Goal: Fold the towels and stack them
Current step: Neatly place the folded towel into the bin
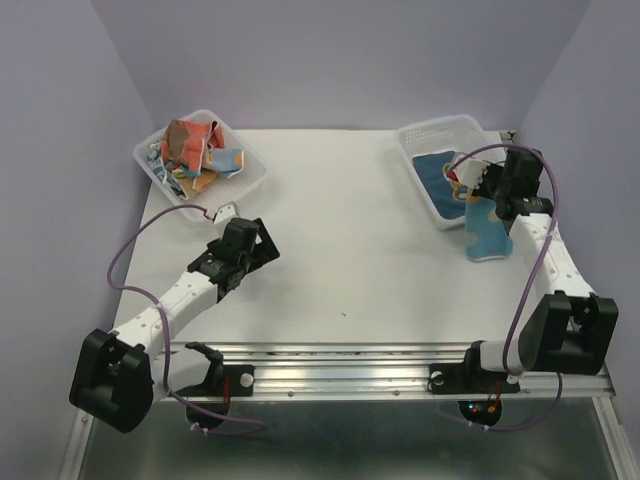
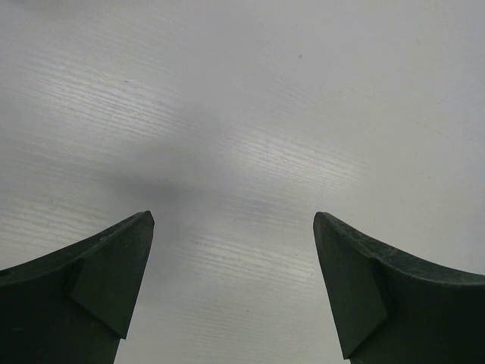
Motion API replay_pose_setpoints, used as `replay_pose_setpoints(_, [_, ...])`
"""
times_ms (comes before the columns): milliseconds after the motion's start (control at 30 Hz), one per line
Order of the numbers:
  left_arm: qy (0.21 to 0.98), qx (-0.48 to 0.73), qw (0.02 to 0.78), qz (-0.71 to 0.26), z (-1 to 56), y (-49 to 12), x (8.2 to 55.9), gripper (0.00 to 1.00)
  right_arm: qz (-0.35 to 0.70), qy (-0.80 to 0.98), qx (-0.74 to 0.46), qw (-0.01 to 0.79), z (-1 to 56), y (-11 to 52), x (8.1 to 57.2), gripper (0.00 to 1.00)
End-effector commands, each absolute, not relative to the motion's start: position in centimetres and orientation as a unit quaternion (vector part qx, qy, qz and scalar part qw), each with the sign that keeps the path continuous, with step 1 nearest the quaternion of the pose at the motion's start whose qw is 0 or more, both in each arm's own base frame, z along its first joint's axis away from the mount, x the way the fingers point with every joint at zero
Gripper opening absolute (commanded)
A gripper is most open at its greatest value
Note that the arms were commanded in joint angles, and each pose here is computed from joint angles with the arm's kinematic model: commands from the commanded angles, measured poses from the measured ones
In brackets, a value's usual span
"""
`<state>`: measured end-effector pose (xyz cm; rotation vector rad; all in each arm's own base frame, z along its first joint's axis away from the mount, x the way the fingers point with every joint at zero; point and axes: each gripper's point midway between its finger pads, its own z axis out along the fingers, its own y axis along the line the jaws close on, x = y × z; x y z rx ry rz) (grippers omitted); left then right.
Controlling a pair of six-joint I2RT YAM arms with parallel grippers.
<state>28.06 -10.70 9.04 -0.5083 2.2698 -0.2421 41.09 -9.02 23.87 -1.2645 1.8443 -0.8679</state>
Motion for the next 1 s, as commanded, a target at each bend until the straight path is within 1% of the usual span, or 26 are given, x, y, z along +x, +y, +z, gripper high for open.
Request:
replay_pose_setpoints(0, [0.881, -0.212, 0.416, -0.078, 11.0, -9.8, 29.2, 0.99, -0.395, 0.658, -0.474, 0.432, 29.5, -9.2, 44.7, 0.01])
replay_pose_setpoints(133, [0.878, -0.218, 0.42, -0.073, 11.3, -9.4, 29.4, 0.99, -0.383, 0.629, -0.484, 0.472, 29.7, -7.9, 46.8, 0.01])
replay_pose_setpoints(300, [0.879, -0.222, 0.416, -0.067, 11.0, -9.1, 29.5, 0.99, -0.352, 0.613, -0.466, 0.532, 30.9, -6.3, 48.8, 0.01])
replay_pose_setpoints(733, [0.881, -0.237, 0.406, -0.048, 10.1, -8.1, 29.7, 0.99, -0.305, 0.614, -0.476, 0.551, 27.4, -4.7, 53.1, 0.01])
replay_pose_setpoints(867, [0.884, -0.242, 0.398, -0.042, 9.5, -7.9, 29.8, 0.99, -0.29, 0.612, -0.488, 0.551, 25.5, -4.2, 54.3, 0.01])
replay_pose_setpoints(967, [0.887, -0.244, 0.392, -0.031, 9.2, -7.5, 29.9, 0.99, -0.278, 0.599, -0.493, 0.567, 25.7, -3.4, 55.2, 0.01])
